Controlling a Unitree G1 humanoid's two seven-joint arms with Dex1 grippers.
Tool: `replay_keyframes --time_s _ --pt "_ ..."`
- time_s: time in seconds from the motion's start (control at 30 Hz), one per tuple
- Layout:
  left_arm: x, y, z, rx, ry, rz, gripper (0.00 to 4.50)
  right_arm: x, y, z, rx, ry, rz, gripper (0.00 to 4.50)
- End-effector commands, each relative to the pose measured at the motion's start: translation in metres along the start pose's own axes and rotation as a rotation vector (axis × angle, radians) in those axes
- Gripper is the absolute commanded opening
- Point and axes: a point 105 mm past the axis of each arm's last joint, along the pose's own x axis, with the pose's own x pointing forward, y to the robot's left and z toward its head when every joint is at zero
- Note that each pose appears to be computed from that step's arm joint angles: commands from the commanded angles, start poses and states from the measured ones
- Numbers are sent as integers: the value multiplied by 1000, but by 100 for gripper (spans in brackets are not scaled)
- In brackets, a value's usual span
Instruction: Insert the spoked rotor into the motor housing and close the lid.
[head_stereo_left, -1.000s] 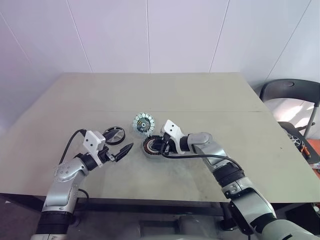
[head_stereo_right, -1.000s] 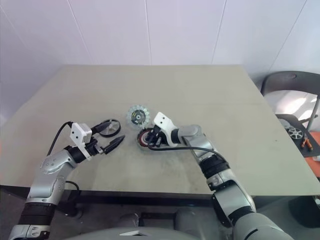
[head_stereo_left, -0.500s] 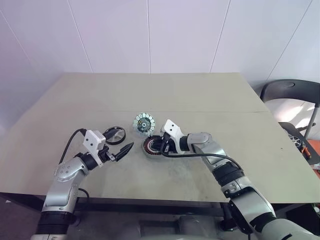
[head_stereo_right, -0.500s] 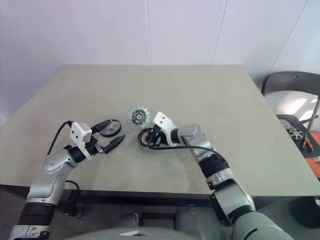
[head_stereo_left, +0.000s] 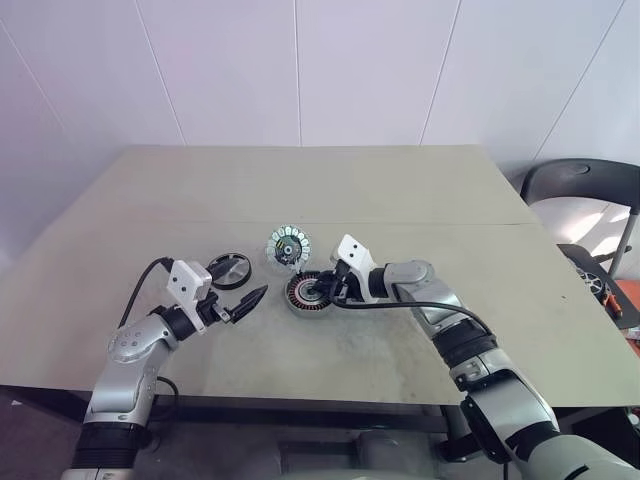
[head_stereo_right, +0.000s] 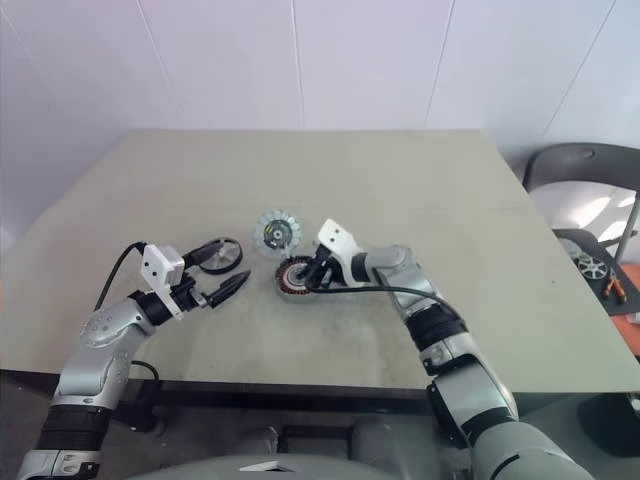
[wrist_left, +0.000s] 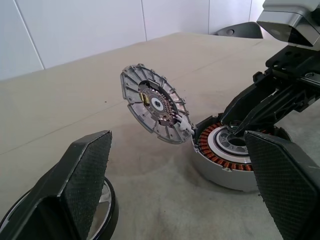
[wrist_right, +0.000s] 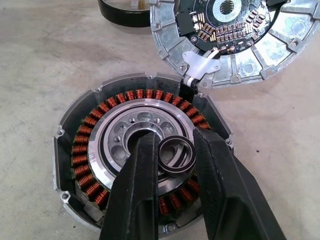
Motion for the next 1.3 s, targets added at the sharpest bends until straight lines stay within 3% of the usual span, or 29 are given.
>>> replay_keyframes --time_s 0.03,0.93,1.07,1.3 --pt "1 4 16 43 -44 -2 450 3 10 14 12 -49 50 67" --pt "3 1 13 35 -46 -5 450 4 8 10 6 -32 26 67" --pt "3 2 13 37 -44 -3 450 5 10 14 50 -63 34 193" --pt "2 2 12 36 -43 -4 450 7 14 23 98 -114 53 193"
